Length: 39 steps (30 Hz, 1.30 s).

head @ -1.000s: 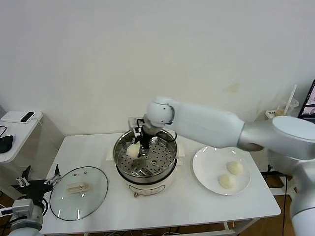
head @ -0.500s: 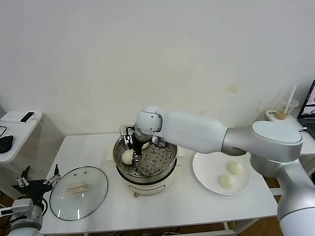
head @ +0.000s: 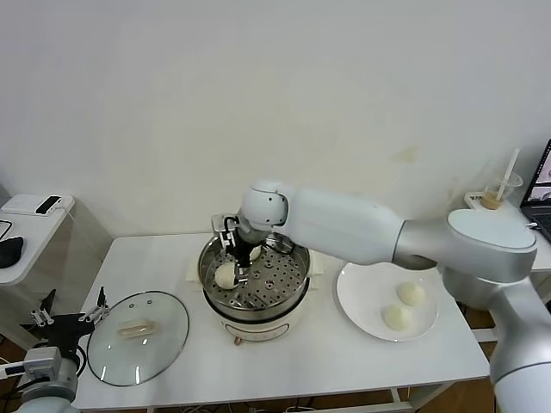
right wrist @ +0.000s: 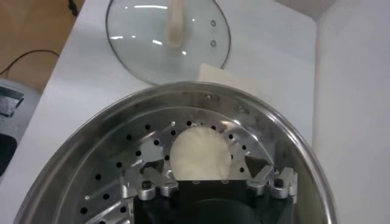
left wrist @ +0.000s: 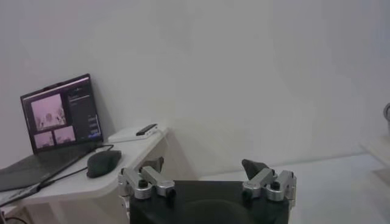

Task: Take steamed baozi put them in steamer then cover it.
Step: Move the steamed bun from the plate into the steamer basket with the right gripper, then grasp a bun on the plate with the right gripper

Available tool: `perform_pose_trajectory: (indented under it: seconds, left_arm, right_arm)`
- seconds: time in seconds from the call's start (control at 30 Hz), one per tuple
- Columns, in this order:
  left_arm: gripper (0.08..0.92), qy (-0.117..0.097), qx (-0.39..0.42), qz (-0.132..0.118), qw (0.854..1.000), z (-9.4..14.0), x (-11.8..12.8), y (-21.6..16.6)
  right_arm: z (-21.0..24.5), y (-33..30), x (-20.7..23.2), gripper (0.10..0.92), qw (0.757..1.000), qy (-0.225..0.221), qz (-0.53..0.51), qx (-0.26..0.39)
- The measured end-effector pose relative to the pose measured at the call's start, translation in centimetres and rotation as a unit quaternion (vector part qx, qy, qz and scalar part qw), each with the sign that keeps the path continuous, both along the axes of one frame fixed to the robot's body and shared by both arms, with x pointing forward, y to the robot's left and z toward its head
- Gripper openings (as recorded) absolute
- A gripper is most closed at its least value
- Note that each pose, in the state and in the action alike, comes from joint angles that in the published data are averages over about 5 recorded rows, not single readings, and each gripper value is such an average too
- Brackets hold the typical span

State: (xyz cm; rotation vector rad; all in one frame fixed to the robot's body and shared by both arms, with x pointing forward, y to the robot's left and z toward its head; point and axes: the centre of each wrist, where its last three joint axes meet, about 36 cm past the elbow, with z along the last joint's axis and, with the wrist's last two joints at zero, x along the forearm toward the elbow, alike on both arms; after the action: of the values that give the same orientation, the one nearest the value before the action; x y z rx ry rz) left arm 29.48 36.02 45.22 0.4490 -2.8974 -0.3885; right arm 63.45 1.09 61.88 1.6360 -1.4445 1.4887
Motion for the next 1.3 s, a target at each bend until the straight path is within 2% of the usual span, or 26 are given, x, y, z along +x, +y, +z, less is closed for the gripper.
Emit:
perform_pose_trajectory:
  seconds: [0.33, 0.6, 0.97, 1.3]
  left_arm:
    - [0.823, 0.0, -0.003, -0.009, 1.0, 0.2, 0.1, -0.3]
    - [0.823, 0.006, -0.009, -0.016, 1.0, -0.1, 0.2, -0.3]
    - [0.823, 0.008, -0.011, -0.026, 1.0, -0.4, 0.5, -0.8]
    - [0.823, 0.014, -0.006, -0.032, 0.999, -0.7, 0.7, -1.1]
  right_arm:
    - [6.0, -7.3, 0.5, 0.823, 0.999, -0.032, 0.018, -0.028]
    - [7.9, -16.4, -0.4, 0.823, 0.998, -0.043, 0.009, -0.046]
    - [3.9, -29.3, -3.5, 0.823, 0.996, -0.035, -0.039, -0.075]
    - [-2.4, -35.5, -6.3, 0.823, 0.991, -0.007, -0.067, -0.114]
